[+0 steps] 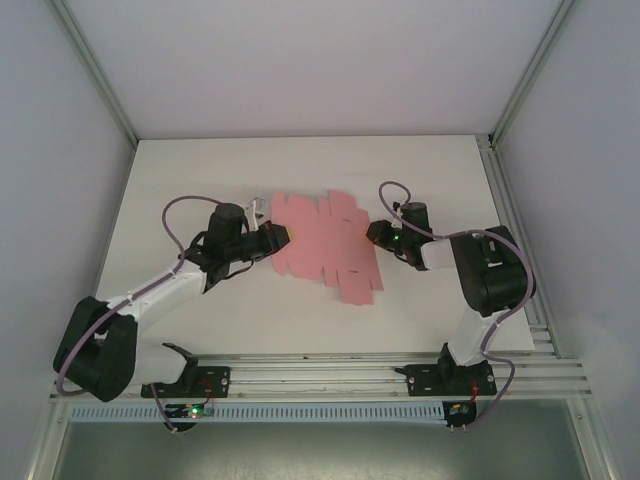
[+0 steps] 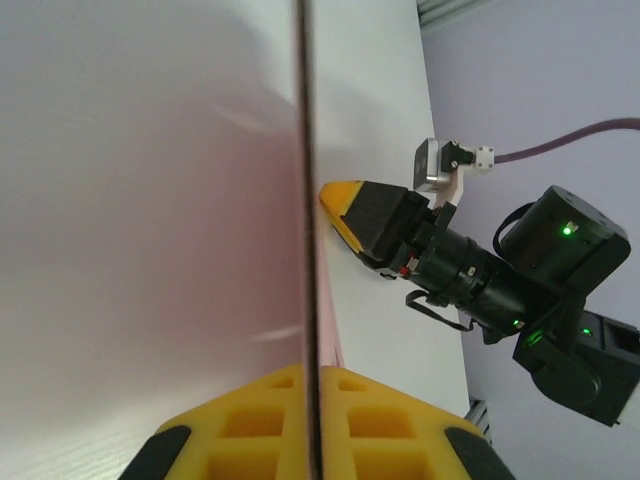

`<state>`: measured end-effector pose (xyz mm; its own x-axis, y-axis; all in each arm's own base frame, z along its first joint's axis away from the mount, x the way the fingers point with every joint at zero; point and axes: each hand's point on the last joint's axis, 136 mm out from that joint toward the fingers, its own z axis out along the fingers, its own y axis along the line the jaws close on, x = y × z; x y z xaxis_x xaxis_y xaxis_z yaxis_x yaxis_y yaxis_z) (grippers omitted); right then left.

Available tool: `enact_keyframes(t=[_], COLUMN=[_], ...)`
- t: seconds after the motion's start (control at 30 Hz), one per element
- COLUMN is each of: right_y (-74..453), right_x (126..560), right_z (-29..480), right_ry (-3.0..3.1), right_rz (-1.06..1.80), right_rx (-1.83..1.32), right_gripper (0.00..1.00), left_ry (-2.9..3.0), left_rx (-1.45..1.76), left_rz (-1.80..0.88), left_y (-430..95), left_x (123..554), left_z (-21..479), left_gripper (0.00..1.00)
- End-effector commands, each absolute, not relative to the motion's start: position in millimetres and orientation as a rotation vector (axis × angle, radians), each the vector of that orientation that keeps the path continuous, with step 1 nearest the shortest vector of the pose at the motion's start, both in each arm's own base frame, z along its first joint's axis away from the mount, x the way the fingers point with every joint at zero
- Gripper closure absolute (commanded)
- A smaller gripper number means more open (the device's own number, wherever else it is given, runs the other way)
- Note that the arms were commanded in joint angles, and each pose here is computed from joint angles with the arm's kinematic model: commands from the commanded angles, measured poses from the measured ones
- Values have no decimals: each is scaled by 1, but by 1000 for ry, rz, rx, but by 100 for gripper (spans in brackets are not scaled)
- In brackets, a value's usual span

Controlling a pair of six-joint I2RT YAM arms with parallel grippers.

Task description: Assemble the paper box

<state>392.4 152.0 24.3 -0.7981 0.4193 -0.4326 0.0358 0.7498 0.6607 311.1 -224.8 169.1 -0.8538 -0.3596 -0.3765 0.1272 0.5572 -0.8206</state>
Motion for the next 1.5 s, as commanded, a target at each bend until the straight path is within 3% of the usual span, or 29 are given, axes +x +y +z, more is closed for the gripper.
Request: enact_keyframes(t=[0.0,0.1,0.17,0.23,0.4,0.63,0.8,1.13,1.33,1.47], right_y=[158,160,162,164,161,158,161,167,168,169], right_x=[327,335,337,334,317,281,255,215,226,240], right_z=[-15,22,55,91,174,272,304,362,375,377], right_ry=[2624,2511,2423,2325,2106,1842,1741,1532,1547,1577], right_rz=[965,1065,1153,1241,1381,1388,1376,1313,1309,1320], right_rx=[400,287,190,68,-164,-438,-536,-703,-679,-658], right_gripper=[63,54,40,33,30,28,39,60,61,73], left_ry=[2225,2128,2051,1956,1700,1524,1460,1494,1491,1513], left_rx=[-168,-124,-78,-21,142,286,311,225,204,206], left_rz=[-1136,-1201,-1257,-1330,-1455,-1474,-1449,-1394,-1348,-1329], left_y=[-211,-214,-218,-222,-225,-217,-211,-202,-196,-195], left_x=[313,311,309,303,276,239,228,236,236,236], left_z=[182,200,220,248,321,359,371,345,339,333], left_gripper=[100,100,100,100,100,100,100,100,100,100])
